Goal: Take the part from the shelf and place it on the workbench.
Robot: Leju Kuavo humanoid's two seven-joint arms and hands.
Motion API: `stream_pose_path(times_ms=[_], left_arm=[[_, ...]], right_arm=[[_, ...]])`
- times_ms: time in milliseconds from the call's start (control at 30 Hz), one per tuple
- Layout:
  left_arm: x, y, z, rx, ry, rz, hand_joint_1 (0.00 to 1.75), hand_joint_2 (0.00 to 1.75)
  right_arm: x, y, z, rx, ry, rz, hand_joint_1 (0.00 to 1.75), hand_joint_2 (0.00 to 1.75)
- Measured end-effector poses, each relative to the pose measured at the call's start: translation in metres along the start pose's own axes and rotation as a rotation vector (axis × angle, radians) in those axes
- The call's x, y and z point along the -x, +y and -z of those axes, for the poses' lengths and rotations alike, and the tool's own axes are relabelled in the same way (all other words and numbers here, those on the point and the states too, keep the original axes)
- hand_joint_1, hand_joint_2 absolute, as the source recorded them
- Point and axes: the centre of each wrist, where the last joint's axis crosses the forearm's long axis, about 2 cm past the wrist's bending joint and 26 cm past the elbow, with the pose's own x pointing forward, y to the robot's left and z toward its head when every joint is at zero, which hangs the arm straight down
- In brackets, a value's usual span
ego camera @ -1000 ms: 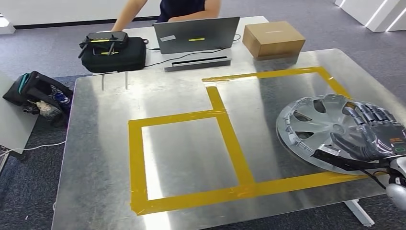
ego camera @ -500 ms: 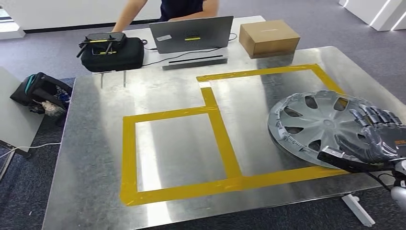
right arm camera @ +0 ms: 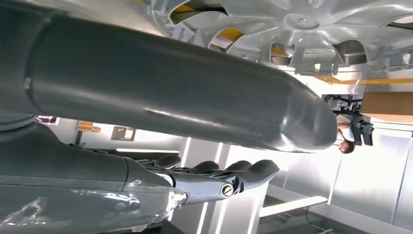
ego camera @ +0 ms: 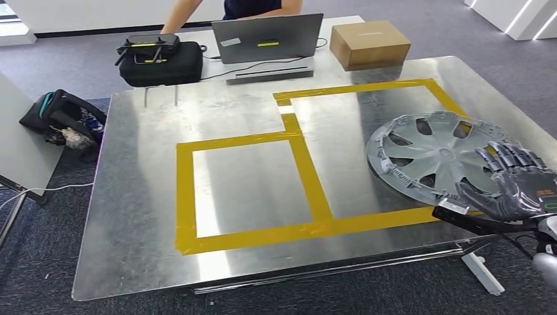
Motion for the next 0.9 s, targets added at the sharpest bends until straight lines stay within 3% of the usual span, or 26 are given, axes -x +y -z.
stream_pose_path(times_ms=[900], left_arm=[[0.001,-0.021,0.000,0.022,-0.007,0.016,0.00,0.00]], right_arm=[[0.015,-0.005,-0.026,-0.038,0.018,0.079,0.00,0.00]])
